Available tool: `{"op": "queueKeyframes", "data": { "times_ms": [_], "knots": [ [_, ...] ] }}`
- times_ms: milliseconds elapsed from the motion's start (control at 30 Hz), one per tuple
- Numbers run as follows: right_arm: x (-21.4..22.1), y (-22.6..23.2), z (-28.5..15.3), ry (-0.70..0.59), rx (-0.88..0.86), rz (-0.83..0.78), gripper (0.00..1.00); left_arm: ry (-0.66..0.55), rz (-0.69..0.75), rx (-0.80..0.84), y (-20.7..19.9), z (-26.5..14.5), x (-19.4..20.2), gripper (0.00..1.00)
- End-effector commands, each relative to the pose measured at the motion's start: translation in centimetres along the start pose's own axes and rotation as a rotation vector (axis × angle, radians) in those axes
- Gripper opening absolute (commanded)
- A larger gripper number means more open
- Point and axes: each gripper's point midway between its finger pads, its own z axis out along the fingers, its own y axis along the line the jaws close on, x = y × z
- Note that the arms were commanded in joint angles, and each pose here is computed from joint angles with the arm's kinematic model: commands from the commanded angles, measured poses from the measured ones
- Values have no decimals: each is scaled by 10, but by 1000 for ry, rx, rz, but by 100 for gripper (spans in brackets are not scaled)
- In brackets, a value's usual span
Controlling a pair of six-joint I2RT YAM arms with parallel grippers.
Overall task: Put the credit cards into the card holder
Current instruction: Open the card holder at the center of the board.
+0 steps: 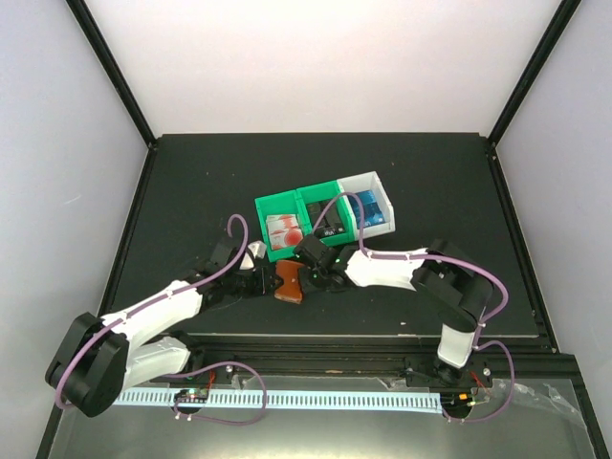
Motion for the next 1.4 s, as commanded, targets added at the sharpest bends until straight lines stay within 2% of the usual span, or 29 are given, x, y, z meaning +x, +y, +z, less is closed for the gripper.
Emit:
{"op": "queueKeyframes", "data": {
  "times_ms": [0,133,233,267,300,600,900,1367],
  "knots": [
    [-16,-5,-26,-68,29,-7,1,-18,14,-9,-4,0,-9,41],
    [-8,-6,-32,-43,17,-12,1,-19,21,-18,-4,-1,-10,73],
    [-4,-7,-34,-29,16,-14,1,-35,29,-23,-4,-5,-12,88],
    [-5,-6,-36,-30,9,-16,1,-40,39,-16,-6,-6,-13,97],
    [-5,-4,-39,-33,1,-18,1,-45,48,-10,-8,-7,-14,99],
    [-20,30,-69,-70,-147,-19,1,-50,111,59,-26,-11,-19,99],
    [-21,34,-70,-64,-158,-31,1,0,87,24,-17,1,-14,97],
    [-21,34,-73,-72,-161,-39,1,37,96,-84,1,4,-13,99]
  ]
}}
